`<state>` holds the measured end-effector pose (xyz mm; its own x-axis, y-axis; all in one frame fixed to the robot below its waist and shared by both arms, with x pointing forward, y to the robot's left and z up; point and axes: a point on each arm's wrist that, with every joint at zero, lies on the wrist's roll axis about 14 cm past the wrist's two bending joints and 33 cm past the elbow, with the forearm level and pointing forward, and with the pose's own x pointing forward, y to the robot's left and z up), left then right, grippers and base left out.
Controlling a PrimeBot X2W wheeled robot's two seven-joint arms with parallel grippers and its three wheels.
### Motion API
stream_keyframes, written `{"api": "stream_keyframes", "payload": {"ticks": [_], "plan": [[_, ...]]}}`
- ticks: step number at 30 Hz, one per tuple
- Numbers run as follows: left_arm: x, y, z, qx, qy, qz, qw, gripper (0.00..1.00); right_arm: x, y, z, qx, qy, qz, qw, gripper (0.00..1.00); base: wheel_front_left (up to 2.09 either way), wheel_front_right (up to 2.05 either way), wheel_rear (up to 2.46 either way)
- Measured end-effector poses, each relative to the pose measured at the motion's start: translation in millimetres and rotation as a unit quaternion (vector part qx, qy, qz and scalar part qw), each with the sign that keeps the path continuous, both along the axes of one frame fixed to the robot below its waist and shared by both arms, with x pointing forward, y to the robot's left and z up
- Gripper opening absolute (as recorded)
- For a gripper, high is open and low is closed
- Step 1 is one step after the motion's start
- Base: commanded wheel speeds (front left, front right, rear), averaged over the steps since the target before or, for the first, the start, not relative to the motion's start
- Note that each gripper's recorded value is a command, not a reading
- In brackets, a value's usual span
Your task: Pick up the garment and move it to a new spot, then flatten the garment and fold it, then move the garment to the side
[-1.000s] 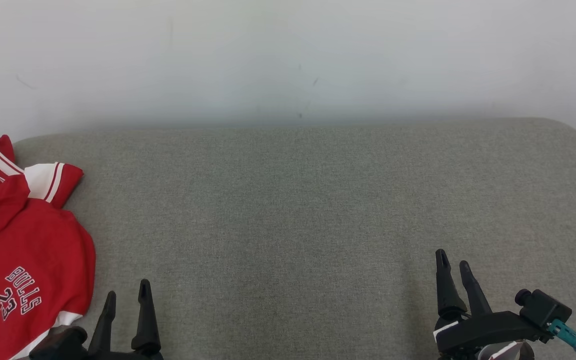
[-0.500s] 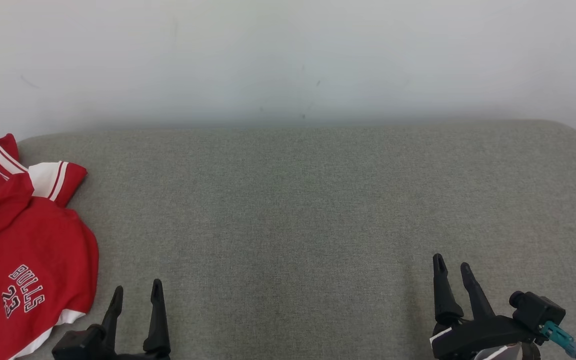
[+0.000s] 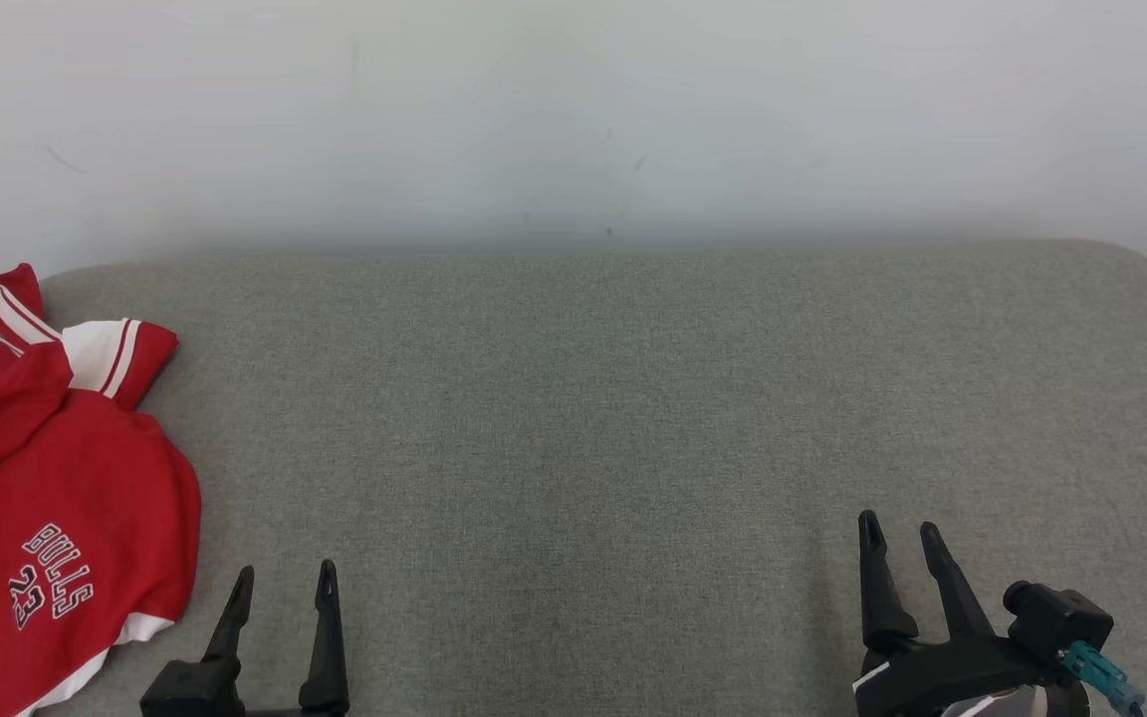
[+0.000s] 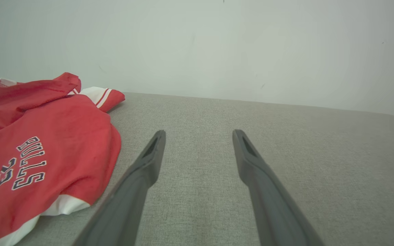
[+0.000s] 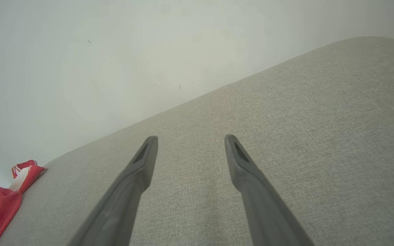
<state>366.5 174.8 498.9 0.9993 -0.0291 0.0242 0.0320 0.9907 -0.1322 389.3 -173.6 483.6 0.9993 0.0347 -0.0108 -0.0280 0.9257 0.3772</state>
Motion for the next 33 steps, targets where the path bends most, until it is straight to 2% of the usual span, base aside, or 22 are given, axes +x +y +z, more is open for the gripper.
{"api": "stream_keyframes", "payload": {"ticks": [8, 28, 33], "plan": [[-2.1, 2.8, -4.5, 0.033, 0.002, 0.004, 0.999, 1.00, -2.2, -1.5, -4.0, -0.037, 0.002, 0.002, 0.999, 1.00, 0.00, 0.00, 0.00], [-2.0, 2.2, -6.2, 0.056, -0.007, 0.006, 0.998, 1.00, -3.0, 2.6, -10.0, -0.099, 0.001, 0.017, 0.995, 1.00, 0.00, 0.00, 0.00], [-1.9, 4.2, -8.0, 0.051, -0.003, 0.011, 0.999, 1.00, -3.0, 3.0, -11.2, -0.101, 0.003, 0.018, 0.995, 1.00, 0.00, 0.00, 0.00]]}}
